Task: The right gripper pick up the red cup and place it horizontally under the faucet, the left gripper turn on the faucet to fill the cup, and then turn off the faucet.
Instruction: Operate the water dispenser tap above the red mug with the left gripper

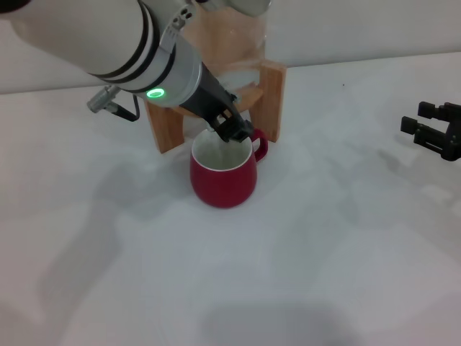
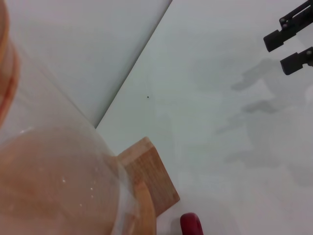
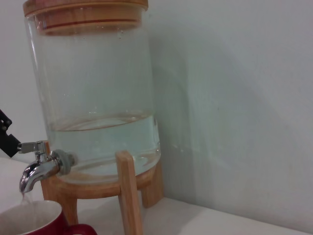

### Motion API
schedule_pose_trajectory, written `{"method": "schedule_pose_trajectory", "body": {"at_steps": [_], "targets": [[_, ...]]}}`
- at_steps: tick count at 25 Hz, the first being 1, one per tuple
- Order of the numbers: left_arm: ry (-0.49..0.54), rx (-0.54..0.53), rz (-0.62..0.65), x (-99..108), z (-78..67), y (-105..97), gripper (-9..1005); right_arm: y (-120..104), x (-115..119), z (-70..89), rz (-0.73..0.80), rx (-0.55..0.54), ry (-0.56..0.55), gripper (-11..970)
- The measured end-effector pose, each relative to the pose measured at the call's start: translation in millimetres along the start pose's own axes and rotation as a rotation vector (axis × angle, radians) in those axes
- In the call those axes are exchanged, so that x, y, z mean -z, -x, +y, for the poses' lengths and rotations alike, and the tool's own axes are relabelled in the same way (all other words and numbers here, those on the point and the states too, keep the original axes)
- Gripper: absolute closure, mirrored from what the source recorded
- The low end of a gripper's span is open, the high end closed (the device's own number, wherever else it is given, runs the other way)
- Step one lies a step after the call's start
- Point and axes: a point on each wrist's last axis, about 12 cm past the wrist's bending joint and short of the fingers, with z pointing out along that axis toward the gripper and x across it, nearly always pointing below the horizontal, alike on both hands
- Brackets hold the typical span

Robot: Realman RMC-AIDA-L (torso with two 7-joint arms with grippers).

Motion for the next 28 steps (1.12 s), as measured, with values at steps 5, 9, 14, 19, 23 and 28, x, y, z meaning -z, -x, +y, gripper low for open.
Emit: {"method": "schedule_pose_trajectory", "body": {"at_steps": [5,9,14,19,23,28], "targets": [[0.004,-0.003,-0.004,-0.6,0.5,1.9,496,-0.1,0.0,-0.2,0.001,0.0,-0.001,490],[0.003,-0.001,0.005,-3.9,2.0,2.8,496,-0.2,0.0,-0.4,0.001,0.001,-0.003,491],[0.007,-0.005,0.005,-4.6,2.7,3.8,496,-0.5,0.0,-1.0,0.004,0.001,-0.009,491],[0.02,-0.012,0.007,-4.3,3.8,5.3,496,-1.1,0.2,-0.6,0.005,0.0,-0.009,491],[0.026,-0.016,0.007,-4.2,4.3,5.8,496,-1.3,0.2,-0.5,0.005,-0.001,-0.009,491],[0.036,-0.017,0.007,-5.1,5.8,6.3,496,-1.3,0.2,-0.5,0.005,-0.001,-0.009,491]]}}
